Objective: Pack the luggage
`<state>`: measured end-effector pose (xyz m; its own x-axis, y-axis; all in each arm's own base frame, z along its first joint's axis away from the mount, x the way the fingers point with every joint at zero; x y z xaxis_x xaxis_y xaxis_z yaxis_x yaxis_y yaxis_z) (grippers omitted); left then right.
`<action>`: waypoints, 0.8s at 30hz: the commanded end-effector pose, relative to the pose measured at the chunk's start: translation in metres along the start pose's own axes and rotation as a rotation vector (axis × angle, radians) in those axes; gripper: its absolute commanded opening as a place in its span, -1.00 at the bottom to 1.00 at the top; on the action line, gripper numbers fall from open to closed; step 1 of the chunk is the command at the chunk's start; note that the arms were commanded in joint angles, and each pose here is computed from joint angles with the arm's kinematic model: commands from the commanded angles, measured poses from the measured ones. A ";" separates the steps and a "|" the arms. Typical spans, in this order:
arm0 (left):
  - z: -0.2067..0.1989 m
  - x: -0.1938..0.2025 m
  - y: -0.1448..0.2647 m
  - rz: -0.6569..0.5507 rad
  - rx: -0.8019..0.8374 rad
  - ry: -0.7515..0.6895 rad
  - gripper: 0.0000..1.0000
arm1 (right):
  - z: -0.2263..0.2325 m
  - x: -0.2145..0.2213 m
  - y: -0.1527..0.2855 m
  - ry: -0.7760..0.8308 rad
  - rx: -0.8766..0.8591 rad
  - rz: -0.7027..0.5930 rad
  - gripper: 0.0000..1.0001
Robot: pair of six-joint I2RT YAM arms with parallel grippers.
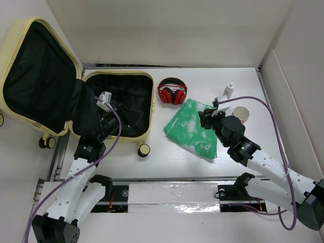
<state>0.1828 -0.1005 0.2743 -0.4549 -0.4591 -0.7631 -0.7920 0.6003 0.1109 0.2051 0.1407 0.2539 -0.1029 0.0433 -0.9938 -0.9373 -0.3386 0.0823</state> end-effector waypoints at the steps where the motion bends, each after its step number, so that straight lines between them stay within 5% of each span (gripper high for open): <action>1: -0.016 -0.018 0.004 -0.079 0.057 -0.058 0.03 | -0.001 -0.011 -0.001 -0.040 0.038 -0.065 -0.16; 3: -0.019 -0.024 0.005 -0.094 0.048 -0.064 0.00 | -0.002 -0.010 -0.001 -0.039 0.049 -0.055 -0.69; 6: -0.021 -0.025 0.002 -0.096 0.080 -0.075 -0.18 | -0.002 -0.013 -0.001 -0.038 0.053 -0.048 -1.00; 12: -0.017 -0.023 -0.013 -0.032 0.125 -0.063 -1.00 | -0.005 -0.013 0.000 -0.040 0.098 -0.043 -1.00; 17: -0.020 -0.011 -0.014 -0.014 0.141 -0.086 -1.00 | -0.016 -0.017 0.000 -0.040 0.179 -0.025 -1.00; 22: -0.047 0.021 -0.035 0.129 0.101 -0.138 -1.00 | -0.046 -0.038 -0.003 -0.044 0.309 0.034 -1.00; 24: -0.048 0.033 -0.039 0.173 0.098 -0.137 -1.00 | -0.062 -0.051 -0.003 -0.049 0.376 0.052 -0.58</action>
<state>0.1741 -0.1651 0.2721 -0.5489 -0.2701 -0.7911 -0.6237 0.7624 0.1724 0.2295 0.0969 0.2728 -0.1715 0.0574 -0.9835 -0.9843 -0.0516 0.1687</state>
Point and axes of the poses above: each gripper's point midway between its finger pads, its own y axis back along the fingers, its own z axis along the line the jaws close on, x = y × z, the point moved 10 cm from there along y, back along the fingers, and after that the axes turned 2 degrees about -y, right-handed, at the moved point
